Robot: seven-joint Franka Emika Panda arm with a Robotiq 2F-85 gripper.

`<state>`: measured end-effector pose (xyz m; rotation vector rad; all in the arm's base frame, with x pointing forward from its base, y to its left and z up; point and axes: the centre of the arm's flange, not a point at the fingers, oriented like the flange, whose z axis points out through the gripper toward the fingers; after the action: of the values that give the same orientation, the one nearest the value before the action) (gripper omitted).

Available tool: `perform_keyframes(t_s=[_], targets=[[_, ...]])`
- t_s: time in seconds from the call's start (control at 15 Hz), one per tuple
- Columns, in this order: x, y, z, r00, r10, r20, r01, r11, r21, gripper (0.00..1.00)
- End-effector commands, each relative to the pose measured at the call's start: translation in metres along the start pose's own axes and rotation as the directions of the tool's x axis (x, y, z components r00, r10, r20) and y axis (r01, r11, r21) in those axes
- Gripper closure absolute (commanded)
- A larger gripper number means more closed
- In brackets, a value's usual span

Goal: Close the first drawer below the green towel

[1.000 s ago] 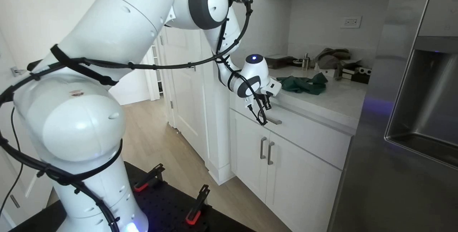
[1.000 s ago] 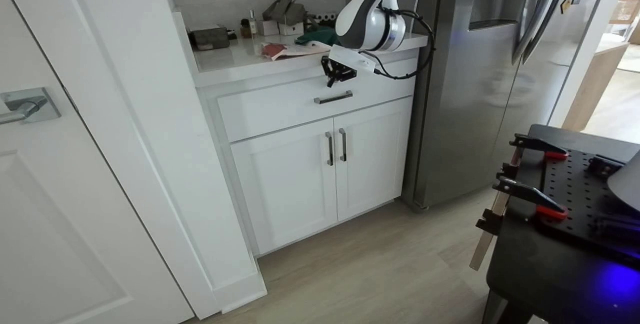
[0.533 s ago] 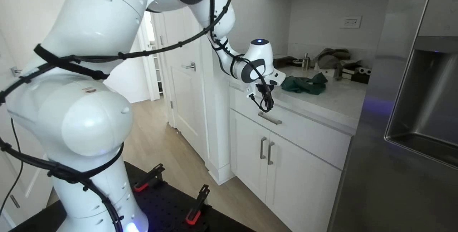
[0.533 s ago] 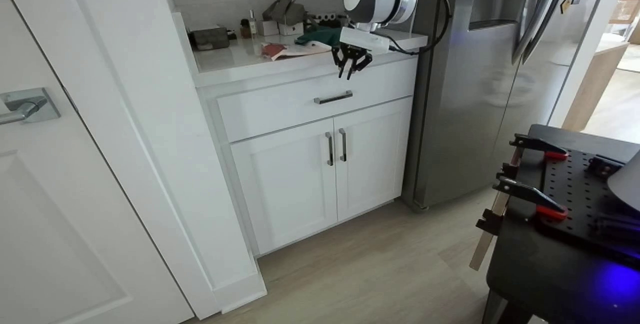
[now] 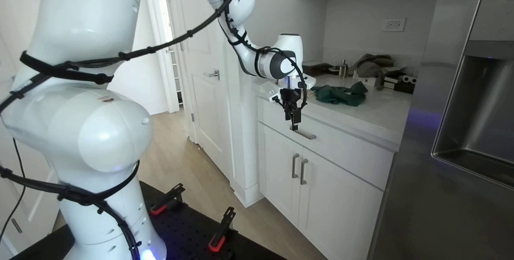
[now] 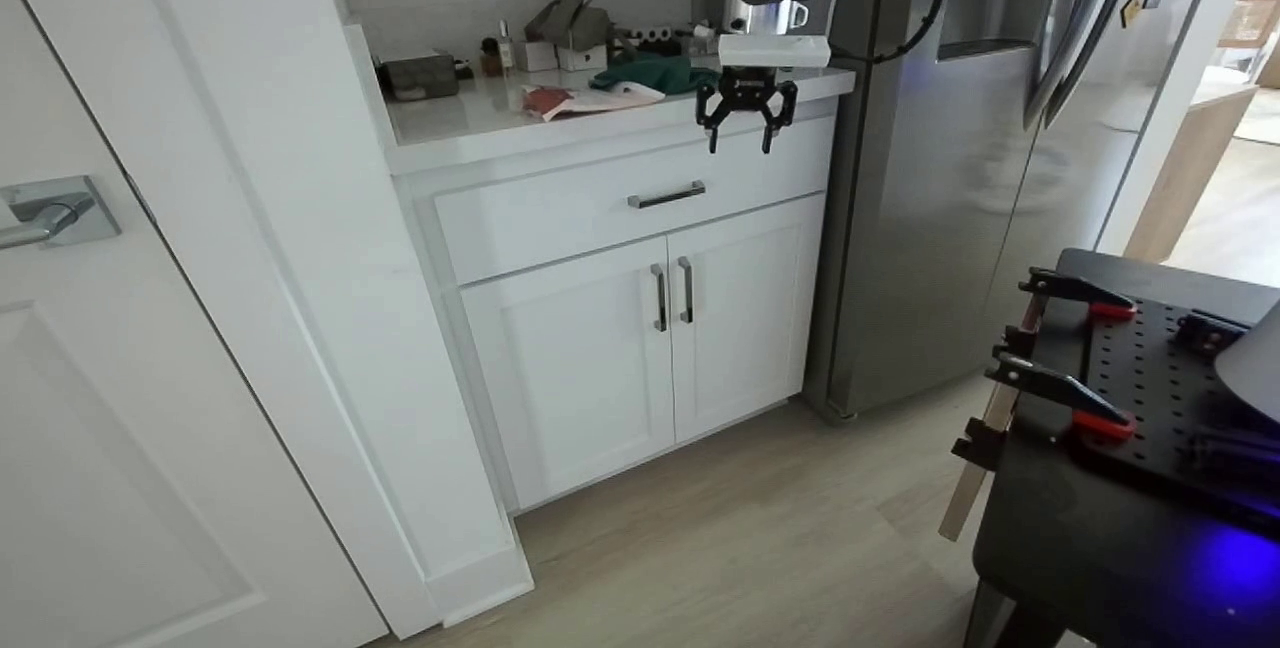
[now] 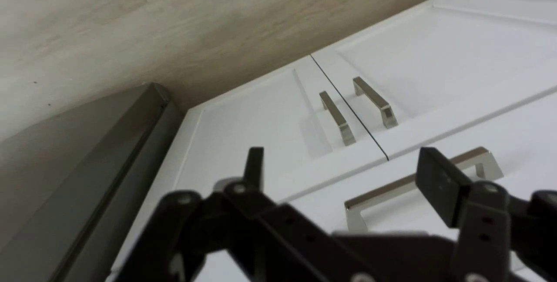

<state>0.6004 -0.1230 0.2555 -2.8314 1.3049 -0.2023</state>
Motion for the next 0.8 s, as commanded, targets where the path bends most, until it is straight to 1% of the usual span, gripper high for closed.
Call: perform_keyframes(t_s=[0.0, 0.13, 0.4, 0.53, 0.6, 0.73], targets=[[-0.03, 0.004, -0.043, 0.995, -0.03, 0.093, 0.034, 0.999, -0.043, 0.0], [-0.039, 0.001, -0.06, 0.988, -0.05, 0.147, 0.061, 0.996, -0.071, 0.0], [-0.057, -0.006, -0.09, 0.974, -0.084, 0.213, 0.103, 0.992, -0.08, 0.0], [-0.065, -0.011, -0.099, 0.972, -0.09, 0.219, 0.108, 0.991, -0.074, 0.0], [-0.052, -0.014, -0.084, 0.972, -0.101, 0.211, 0.116, 0.991, -0.064, 0.0], [-0.054, -0.017, -0.087, 0.972, -0.107, 0.211, 0.122, 0.991, -0.059, 0.0]])
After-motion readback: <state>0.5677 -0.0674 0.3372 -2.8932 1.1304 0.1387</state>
